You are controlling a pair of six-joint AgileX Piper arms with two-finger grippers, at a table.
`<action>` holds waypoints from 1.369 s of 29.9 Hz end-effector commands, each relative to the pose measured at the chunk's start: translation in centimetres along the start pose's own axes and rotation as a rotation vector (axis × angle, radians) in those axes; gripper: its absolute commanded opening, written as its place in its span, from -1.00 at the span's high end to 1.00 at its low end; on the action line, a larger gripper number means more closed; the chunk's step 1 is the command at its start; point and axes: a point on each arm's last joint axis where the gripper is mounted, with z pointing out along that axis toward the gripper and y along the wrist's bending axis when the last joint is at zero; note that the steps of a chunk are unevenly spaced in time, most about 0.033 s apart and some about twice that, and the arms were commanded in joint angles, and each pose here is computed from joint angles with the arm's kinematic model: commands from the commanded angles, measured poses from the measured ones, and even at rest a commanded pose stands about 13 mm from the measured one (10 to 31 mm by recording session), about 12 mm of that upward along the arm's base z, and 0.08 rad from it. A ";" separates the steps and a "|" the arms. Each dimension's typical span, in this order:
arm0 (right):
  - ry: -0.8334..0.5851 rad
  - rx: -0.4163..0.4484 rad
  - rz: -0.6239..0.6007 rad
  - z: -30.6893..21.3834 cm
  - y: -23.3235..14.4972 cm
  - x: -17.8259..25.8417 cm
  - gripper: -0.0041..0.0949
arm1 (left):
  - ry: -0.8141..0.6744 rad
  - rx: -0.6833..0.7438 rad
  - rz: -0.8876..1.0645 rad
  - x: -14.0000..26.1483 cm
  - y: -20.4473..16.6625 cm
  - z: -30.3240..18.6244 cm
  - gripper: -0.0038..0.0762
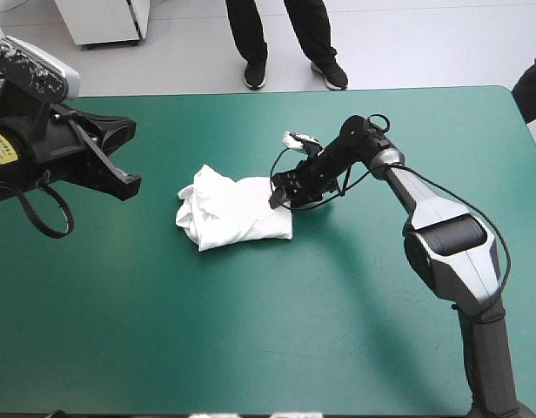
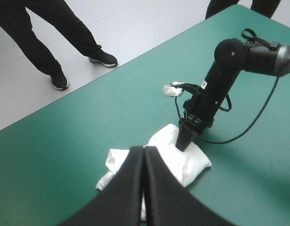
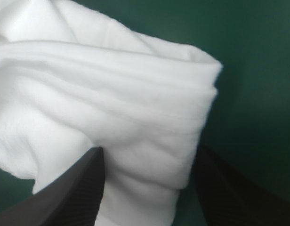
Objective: Fold the cloth
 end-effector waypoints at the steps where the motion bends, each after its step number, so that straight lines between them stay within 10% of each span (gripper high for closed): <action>1: -0.019 -0.043 -0.071 -0.7 2.9 -0.1 -0.20 | -0.005 0.006 0.001 0.0 -0.2 -1.3 0.93; 9: 0.018 0.043 -0.097 -0.2 2.3 0.2 0.94 | -0.005 0.006 -0.001 0.0 -0.2 -1.3 0.93; 25: -0.077 0.521 0.015 -11.8 -4.0 1.2 0.92 | -0.008 0.020 -0.005 0.0 -0.4 -1.3 0.93; 41: -0.023 0.722 0.427 -23.2 -12.6 15.7 0.92 | -0.011 0.022 -0.006 -0.1 -0.4 -1.3 0.93</action>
